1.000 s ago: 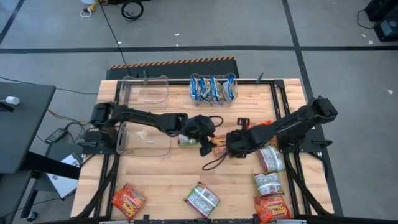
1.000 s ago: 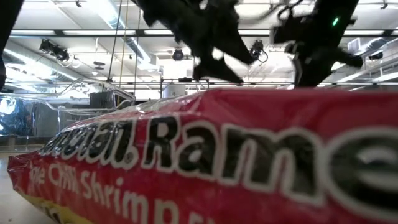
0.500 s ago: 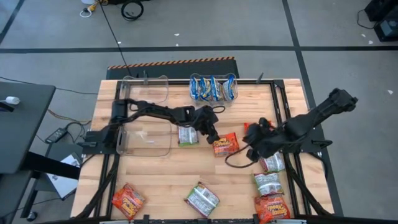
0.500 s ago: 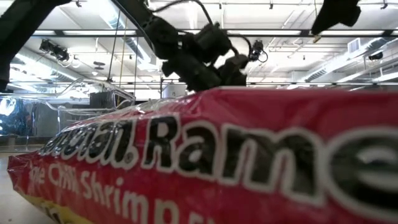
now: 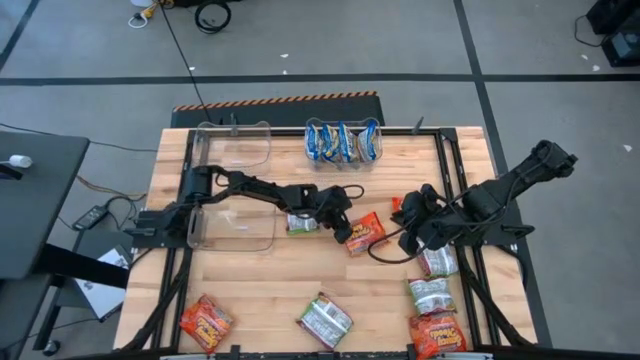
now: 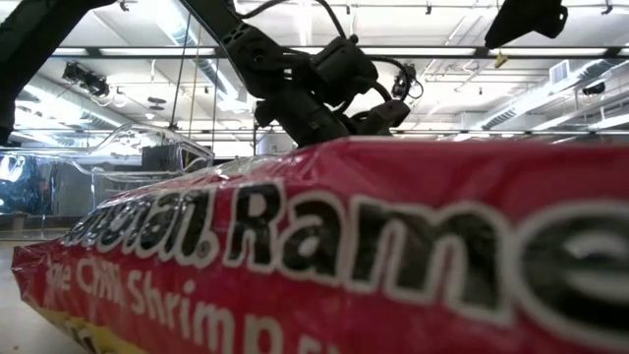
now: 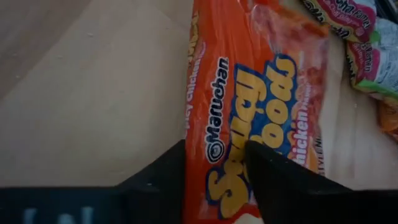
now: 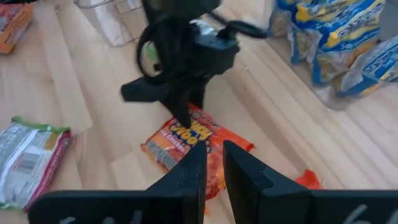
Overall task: Sort Maruchan noodles
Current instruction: Put the orange noodle pack into the top left transparent bin
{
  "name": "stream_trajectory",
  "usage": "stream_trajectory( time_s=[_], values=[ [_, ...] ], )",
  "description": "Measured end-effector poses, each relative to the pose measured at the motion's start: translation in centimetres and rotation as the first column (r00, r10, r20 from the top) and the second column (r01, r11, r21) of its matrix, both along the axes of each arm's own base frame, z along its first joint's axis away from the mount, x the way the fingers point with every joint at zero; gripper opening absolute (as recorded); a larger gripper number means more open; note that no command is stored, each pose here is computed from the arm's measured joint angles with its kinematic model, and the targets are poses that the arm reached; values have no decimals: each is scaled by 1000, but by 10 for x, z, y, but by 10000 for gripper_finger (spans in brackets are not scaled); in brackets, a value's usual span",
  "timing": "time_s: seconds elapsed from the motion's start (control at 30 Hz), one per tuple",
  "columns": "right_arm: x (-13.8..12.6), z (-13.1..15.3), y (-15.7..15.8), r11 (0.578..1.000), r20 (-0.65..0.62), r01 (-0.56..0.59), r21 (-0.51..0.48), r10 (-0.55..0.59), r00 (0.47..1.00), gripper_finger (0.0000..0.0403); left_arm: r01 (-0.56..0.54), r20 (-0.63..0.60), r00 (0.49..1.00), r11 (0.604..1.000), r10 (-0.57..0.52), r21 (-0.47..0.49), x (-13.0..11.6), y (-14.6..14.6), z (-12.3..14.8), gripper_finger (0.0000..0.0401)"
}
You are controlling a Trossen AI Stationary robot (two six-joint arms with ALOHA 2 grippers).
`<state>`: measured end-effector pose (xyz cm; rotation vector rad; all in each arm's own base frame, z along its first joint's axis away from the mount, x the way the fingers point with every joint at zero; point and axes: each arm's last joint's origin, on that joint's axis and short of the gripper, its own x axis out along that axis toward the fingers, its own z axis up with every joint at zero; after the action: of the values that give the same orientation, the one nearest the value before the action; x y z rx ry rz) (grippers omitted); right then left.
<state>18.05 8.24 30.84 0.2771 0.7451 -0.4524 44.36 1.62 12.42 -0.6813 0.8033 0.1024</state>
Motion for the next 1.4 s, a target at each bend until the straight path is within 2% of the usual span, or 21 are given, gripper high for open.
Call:
stream_trajectory(
  time_s=[0.1,0.27,0.4,0.53,0.67,0.77,0.9,1.03,1.07,1.1,1.27,1.4],
  values=[
    [1,0,-2,1000,2,8,-22,-8,1000,59,-3,1,1000,999,3,45,0,-8,0,105],
    [3,0,-8,999,2,34,-37,-34,999,59,-2,-2,1000,999,2,54,-2,-10,8,22],
    [4,0,-11,998,1,48,-40,-48,999,59,-33,2,999,995,33,90,-9,-7,31,18],
    [5,0,-13,998,0,56,-40,-56,998,58,-83,-20,996,978,89,193,-31,-3,75,18],
    [5,0,-12,998,1,56,-40,-56,998,58,-175,-68,975,921,211,348,-71,1,126,18],
    [5,0,-13,998,2,56,-39,-56,998,58,-263,-96,933,838,348,479,-109,8,161,18],
    [5,0,-12,998,5,64,-27,-64,998,58,-366,-131,810,667,572,649,-165,22,190,18],
    [6,1,-12,998,14,65,-16,-64,998,58,-399,-146,625,475,767,784,-215,41,205,18],
    [6,1,-12,998,16,64,-14,-64,998,58,-389,-158,582,444,797,807,-225,46,207,18],
    [6,1,-12,998,18,64,-13,-64,998,58,-366,-178,541,420,822,830,-233,51,208,18],
    [7,2,-11,998,31,61,-5,-61,998,58,-281,-240,364,352,900,893,-259,80,202,21],
    [8,2,-10,999,37,53,12,-53,998,58,-250,-283,221,334,933,909,-276,102,176,21]
  ],
)
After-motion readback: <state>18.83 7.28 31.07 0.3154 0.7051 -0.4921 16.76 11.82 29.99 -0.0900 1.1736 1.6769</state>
